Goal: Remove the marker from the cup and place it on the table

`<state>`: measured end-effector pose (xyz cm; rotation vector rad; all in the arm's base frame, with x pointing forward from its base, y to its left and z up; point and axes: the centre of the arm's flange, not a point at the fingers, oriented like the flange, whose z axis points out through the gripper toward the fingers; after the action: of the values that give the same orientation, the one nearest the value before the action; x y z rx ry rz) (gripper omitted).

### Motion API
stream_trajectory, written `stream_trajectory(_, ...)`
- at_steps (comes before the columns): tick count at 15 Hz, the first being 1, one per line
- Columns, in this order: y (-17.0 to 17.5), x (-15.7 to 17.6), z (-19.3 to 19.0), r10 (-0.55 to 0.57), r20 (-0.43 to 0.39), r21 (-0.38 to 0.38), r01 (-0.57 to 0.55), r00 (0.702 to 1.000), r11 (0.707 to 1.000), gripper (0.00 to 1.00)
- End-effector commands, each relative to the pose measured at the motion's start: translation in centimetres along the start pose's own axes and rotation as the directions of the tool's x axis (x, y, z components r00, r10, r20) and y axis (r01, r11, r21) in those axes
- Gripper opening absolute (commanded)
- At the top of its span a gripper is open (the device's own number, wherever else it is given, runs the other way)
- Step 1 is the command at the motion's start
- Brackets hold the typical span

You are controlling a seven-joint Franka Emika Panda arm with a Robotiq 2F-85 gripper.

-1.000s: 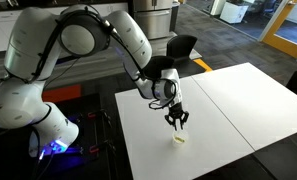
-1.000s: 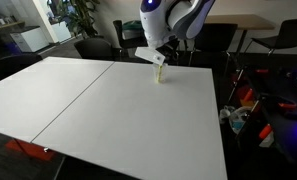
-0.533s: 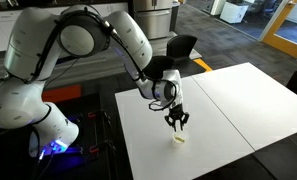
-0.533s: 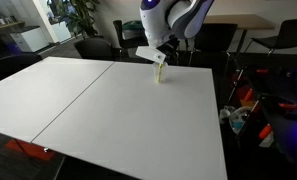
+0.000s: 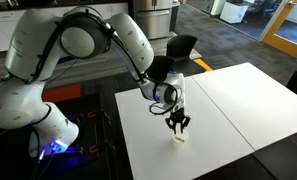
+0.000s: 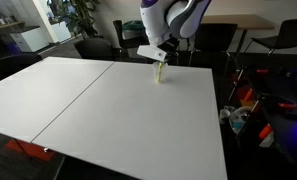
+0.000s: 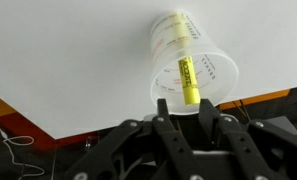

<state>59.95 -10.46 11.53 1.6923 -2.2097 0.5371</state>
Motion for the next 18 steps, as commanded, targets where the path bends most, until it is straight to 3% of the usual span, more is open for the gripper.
stream_trajectory(1,-1.4,0.4,0.8,-0.015,0.03,0.002,0.015,0.999,1.0,0.39)
stream_trajectory(9,-3.6,1.1,1.6,-0.063,0.049,-0.011,0.063,0.997,0.998,0.44)
stream_trajectory(18,-4.2,-0.6,2.6,-0.088,0.07,-0.031,0.091,0.994,0.995,0.46)
